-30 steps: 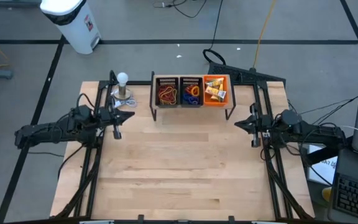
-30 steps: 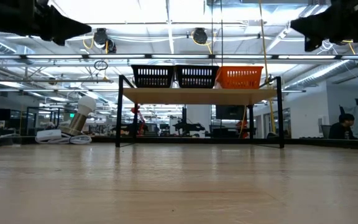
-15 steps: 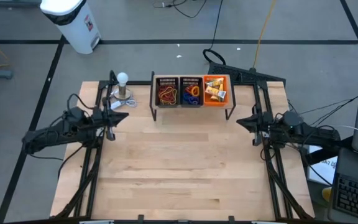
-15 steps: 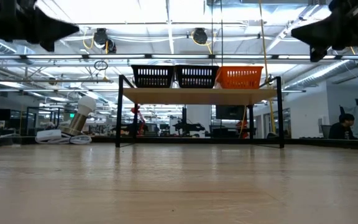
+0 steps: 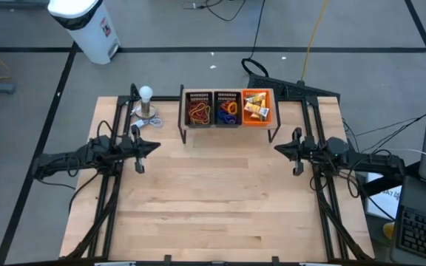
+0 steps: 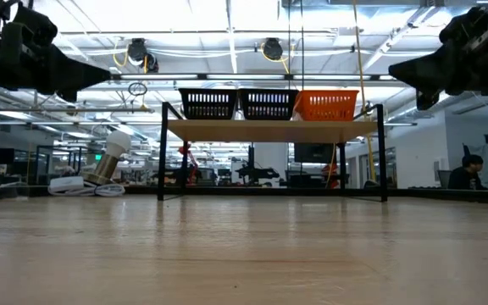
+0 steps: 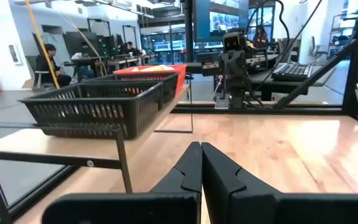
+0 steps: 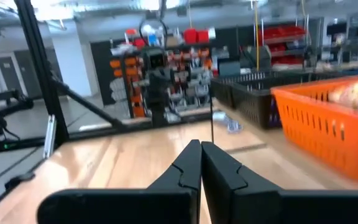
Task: Pick & Place Office Desk Supplies
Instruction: Return to Home Position
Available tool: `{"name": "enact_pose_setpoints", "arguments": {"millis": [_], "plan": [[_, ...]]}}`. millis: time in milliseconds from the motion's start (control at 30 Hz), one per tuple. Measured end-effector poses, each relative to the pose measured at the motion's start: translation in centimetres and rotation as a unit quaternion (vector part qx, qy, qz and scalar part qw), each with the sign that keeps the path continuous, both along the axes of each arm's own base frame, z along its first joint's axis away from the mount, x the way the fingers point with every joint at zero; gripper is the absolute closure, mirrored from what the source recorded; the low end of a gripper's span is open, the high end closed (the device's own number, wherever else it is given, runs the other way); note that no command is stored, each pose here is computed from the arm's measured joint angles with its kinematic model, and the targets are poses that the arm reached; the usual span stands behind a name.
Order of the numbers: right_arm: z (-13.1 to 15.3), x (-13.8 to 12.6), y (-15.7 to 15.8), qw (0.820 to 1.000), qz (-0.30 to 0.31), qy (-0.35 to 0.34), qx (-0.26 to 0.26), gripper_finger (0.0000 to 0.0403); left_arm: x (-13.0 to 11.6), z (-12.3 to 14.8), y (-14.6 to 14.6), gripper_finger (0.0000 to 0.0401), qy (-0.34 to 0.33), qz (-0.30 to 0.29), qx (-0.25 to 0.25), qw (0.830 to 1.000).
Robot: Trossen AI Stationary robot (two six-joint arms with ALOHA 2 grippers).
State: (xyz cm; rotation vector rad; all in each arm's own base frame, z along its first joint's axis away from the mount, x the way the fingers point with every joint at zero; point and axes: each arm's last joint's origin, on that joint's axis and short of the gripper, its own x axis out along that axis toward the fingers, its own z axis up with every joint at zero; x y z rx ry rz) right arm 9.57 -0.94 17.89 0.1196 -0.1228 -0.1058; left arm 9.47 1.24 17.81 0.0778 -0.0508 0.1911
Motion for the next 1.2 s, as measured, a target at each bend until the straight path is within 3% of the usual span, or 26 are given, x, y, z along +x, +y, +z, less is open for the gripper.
{"name": "enact_pose_setpoints", "arguments": {"millis": [467,633,1200], "plan": [[0.01,0.00,-0.07,1.000,-0.013,-0.002,-0.005,0.0403,0.14,-0.60,0.02,0.0395,-0.007,0.009,-0.053,0.999],[0.01,-0.04,-0.32,0.998,-0.056,-0.002,0.000,0.0403,0.14,-0.68,0.00,0.0393,0.000,0.004,-0.052,0.999],[-0.62,0.03,-0.32,0.998,-0.053,0.028,0.014,0.0403,0.15,-0.72,-0.01,0.0393,0.003,0.004,-0.050,0.999]]}}
